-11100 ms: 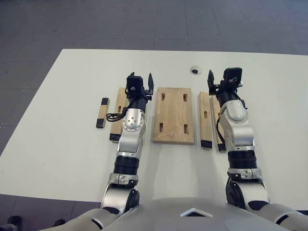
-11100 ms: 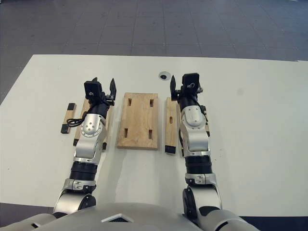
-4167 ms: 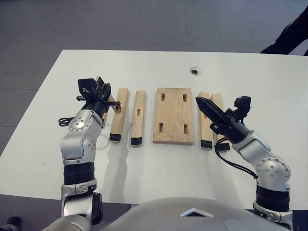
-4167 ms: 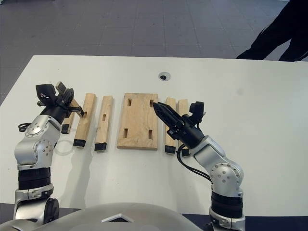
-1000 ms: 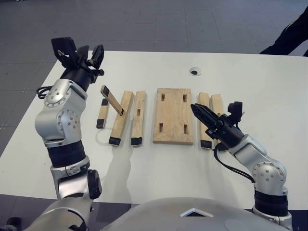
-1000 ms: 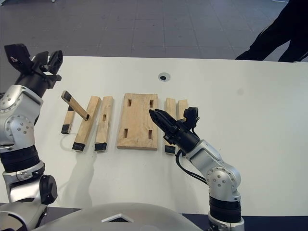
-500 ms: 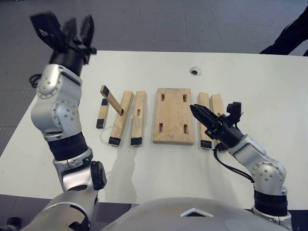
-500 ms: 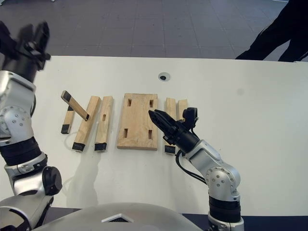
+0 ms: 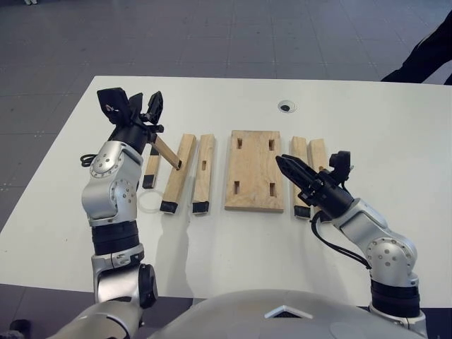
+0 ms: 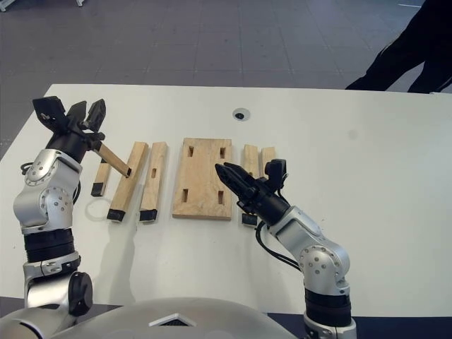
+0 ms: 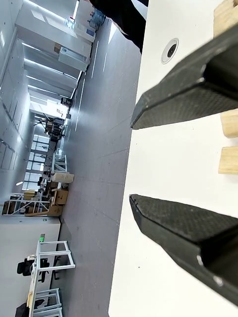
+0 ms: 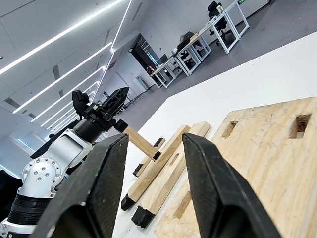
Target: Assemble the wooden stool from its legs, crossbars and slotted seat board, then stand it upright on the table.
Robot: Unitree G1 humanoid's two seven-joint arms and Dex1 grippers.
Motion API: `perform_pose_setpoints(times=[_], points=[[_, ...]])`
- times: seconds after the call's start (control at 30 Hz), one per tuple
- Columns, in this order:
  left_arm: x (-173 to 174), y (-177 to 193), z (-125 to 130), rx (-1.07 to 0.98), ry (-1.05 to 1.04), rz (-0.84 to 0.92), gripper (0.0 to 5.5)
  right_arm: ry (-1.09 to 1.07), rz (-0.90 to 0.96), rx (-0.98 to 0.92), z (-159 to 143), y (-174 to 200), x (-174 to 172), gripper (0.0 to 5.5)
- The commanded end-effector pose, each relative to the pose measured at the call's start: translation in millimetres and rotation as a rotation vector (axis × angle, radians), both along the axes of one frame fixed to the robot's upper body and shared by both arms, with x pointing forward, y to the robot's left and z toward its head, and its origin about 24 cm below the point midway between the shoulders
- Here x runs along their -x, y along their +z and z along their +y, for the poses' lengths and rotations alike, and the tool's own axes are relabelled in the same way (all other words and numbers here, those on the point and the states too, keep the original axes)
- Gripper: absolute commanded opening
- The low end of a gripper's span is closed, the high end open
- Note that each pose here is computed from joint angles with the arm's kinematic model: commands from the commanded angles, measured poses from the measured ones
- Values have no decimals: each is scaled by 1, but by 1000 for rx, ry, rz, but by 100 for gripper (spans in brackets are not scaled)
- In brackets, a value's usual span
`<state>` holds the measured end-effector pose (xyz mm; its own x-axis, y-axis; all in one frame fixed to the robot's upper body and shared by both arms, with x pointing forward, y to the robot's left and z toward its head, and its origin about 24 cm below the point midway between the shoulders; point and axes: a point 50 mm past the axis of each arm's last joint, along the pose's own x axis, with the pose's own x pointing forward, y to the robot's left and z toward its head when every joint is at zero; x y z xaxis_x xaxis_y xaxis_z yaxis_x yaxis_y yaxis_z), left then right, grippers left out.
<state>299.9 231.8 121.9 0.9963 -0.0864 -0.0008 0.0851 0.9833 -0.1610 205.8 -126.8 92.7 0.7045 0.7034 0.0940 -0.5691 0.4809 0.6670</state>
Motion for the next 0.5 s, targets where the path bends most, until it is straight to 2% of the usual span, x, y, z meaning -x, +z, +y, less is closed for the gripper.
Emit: perform_pose_setpoints(times=[0.03, 0.17, 0.27, 0.33, 0.5], points=[[-9, 50, -12, 1, -60, -181, 243, -9, -1, 10, 1, -1, 0, 201], [5, 100, -13, -4, -102, -360, 243, -8, 3, 12, 1, -2, 2, 201], [17, 111, -6, -33, -97, -397, 243, -11, 1, 14, 0, -2, 1, 201], [24, 103, 5, -78, -77, -360, 243, -16, 1, 16, -1, -2, 2, 201], [67, 44, 26, -198, -125, -137, 243, -28, 19, 33, -4, -5, 8, 201]])
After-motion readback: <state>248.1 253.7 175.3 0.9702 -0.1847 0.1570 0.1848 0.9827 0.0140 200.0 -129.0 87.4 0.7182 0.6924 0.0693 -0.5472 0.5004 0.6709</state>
